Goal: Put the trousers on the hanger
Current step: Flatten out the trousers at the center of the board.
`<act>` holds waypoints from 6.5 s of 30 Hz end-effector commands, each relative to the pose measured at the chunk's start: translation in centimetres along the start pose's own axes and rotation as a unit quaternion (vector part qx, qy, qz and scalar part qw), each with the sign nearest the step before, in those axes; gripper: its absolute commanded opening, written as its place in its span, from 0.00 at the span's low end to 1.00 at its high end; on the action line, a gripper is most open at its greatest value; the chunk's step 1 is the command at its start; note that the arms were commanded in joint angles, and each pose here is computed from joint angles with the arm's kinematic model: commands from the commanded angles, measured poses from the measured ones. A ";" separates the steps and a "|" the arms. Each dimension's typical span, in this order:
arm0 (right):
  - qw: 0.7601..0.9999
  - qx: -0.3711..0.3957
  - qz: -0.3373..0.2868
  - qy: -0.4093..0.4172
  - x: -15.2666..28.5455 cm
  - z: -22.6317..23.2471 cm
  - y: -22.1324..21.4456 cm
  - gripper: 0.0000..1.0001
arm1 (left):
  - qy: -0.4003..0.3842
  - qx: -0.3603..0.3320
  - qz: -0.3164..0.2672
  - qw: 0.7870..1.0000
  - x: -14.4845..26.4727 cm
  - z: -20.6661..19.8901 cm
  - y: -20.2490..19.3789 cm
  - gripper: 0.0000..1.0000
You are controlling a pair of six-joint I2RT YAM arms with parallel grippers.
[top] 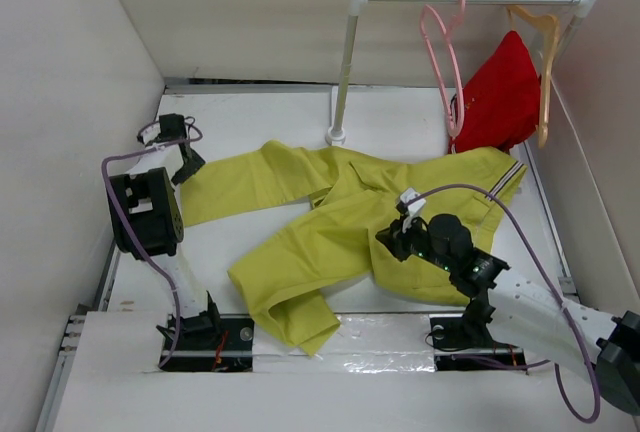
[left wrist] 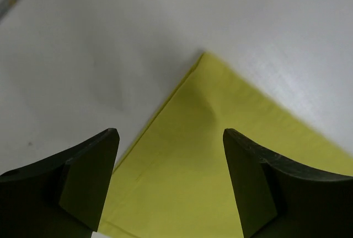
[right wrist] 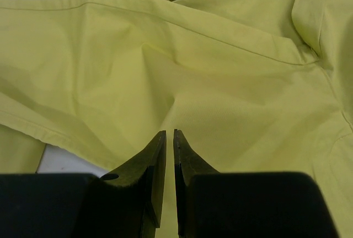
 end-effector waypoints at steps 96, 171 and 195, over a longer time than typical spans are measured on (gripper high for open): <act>0.969 -0.147 0.200 -0.017 0.6 0.7 -9.1 0.08 | -0.411 -0.099 0.029 0.906 15.2 -17.8 -18.9 0.64; 0.812 -0.331 0.163 -0.453 9.4 -35.4 -3.0 0.00 | -0.508 -0.160 -0.131 0.836 25.4 -12.9 -17.7 0.60; 0.793 -0.284 -0.033 -0.538 17.1 -39.9 4.9 0.15 | -0.439 -0.160 -0.117 0.876 20.6 -13.0 -18.1 0.61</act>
Point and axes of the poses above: each gripper's point midway between its finger pads, its own x axis back along the fingers, its own z axis along the line the jaws close on, y = z × x, the point moved 2 cm from there along x, back along the fingers, and after that the axes turned 3 degrees about -x, right-handed, at the moved point
